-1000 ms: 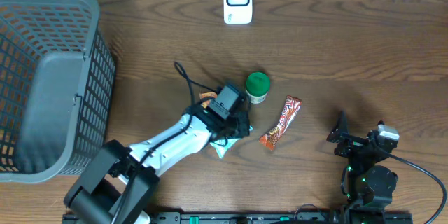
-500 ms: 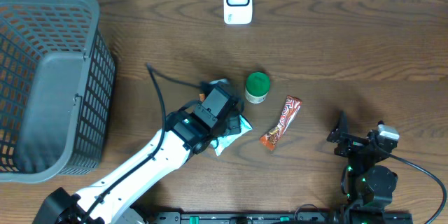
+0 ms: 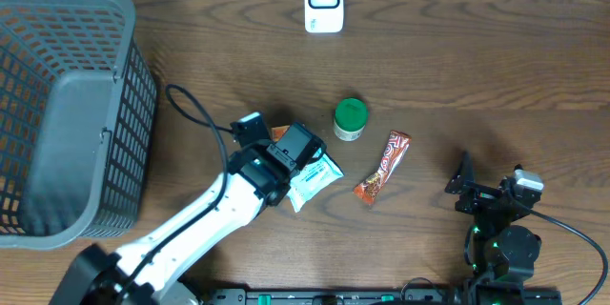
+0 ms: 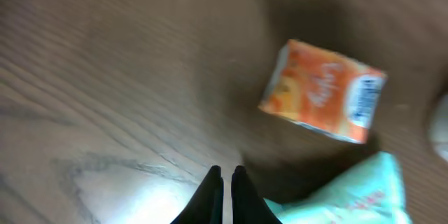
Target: Scan the item barcode
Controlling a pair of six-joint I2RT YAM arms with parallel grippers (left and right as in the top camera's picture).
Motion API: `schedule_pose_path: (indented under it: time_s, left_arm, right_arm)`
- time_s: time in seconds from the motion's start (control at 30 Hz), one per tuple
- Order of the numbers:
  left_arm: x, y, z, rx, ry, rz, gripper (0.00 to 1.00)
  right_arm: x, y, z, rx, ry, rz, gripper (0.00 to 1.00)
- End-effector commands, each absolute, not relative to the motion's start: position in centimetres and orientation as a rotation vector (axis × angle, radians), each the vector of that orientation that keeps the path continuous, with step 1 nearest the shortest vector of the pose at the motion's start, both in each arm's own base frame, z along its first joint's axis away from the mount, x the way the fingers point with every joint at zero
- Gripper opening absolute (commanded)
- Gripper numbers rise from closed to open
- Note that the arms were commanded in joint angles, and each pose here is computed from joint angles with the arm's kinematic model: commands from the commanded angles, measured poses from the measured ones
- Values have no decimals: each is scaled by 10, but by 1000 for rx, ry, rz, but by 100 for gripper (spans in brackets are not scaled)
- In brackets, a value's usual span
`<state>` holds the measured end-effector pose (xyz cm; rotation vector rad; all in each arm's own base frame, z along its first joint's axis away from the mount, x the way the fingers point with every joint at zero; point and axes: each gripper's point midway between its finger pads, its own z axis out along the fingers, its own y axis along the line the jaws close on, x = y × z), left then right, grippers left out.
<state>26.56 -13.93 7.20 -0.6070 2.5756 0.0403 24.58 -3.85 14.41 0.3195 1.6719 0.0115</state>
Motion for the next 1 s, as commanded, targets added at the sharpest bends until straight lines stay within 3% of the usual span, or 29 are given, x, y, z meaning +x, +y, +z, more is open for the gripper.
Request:
schedule_pose_path:
  time_s: [0.0,0.17,0.5,0.97]
  left_arm:
    - [258,-129,32,-615,2626,172,8]
    - [240,-153,5,-625,2805,59,7]
    - [225,-186,26,-630,2901,-230,8]
    - [227,-198,36,-669,2884,-345,7]
  right_arm:
    - [245,-40,143,316,1674,-2,99]
    - [245,-40,143,316,1674,-2,99]
    - [245,-40,143,316,1674,-2,99]
    - [245,-40,143,316,1674,-2,99]
